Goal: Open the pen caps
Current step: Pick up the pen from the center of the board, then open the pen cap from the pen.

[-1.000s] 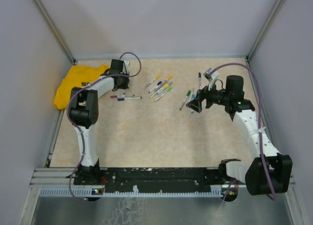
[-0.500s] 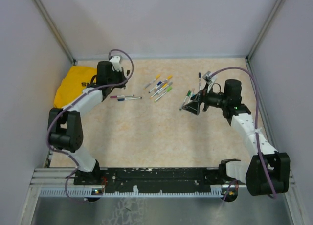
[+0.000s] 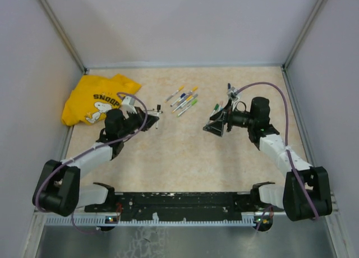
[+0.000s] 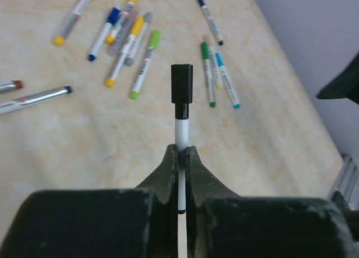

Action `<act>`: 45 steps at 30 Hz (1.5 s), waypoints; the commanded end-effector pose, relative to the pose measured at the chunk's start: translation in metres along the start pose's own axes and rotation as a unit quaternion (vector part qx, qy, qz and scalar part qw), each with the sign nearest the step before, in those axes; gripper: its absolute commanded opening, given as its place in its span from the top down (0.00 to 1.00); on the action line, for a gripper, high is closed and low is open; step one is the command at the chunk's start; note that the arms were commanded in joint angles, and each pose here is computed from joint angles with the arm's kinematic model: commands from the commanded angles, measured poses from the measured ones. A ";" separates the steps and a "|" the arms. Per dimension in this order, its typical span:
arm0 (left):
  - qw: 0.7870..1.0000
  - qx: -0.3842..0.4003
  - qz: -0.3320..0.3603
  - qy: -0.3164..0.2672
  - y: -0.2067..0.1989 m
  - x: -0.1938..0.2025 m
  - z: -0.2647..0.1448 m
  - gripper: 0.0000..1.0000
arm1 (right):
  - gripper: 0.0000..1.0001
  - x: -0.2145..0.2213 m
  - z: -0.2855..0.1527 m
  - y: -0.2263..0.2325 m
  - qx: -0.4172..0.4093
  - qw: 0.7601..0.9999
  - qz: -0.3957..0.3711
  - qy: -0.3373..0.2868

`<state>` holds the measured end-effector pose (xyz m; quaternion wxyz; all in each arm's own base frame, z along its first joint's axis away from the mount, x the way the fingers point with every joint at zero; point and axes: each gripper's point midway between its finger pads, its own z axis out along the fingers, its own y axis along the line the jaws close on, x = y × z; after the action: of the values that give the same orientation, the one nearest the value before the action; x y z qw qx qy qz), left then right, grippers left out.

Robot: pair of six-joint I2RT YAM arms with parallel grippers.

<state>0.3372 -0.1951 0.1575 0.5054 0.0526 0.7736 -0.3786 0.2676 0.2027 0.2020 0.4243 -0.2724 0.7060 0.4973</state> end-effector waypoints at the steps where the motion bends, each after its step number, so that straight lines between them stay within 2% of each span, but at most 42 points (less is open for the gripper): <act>1: 0.993 0.083 -0.022 -0.077 -0.056 -0.020 -0.013 1.00 | 0.07 -0.013 0.006 0.013 -0.032 0.999 -0.032 -0.024; 12: 0.980 0.124 -0.103 -0.118 -0.087 0.023 -0.035 1.00 | 0.07 -0.003 0.015 0.020 -0.051 0.998 -0.038 -0.014; 23: 0.971 0.114 -0.130 -0.162 -0.085 0.026 -0.052 1.00 | 0.07 0.009 0.028 0.025 -0.064 0.997 -0.046 0.009; 45: 0.962 0.119 -0.196 -0.146 -0.080 0.040 -0.039 1.00 | 0.08 0.018 0.038 0.021 -0.049 0.997 -0.059 0.021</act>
<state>0.2544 -0.2365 0.1587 0.5164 -0.0888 0.6669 -0.5298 0.2473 0.2416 0.1847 0.4009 -0.3290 0.6845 0.5123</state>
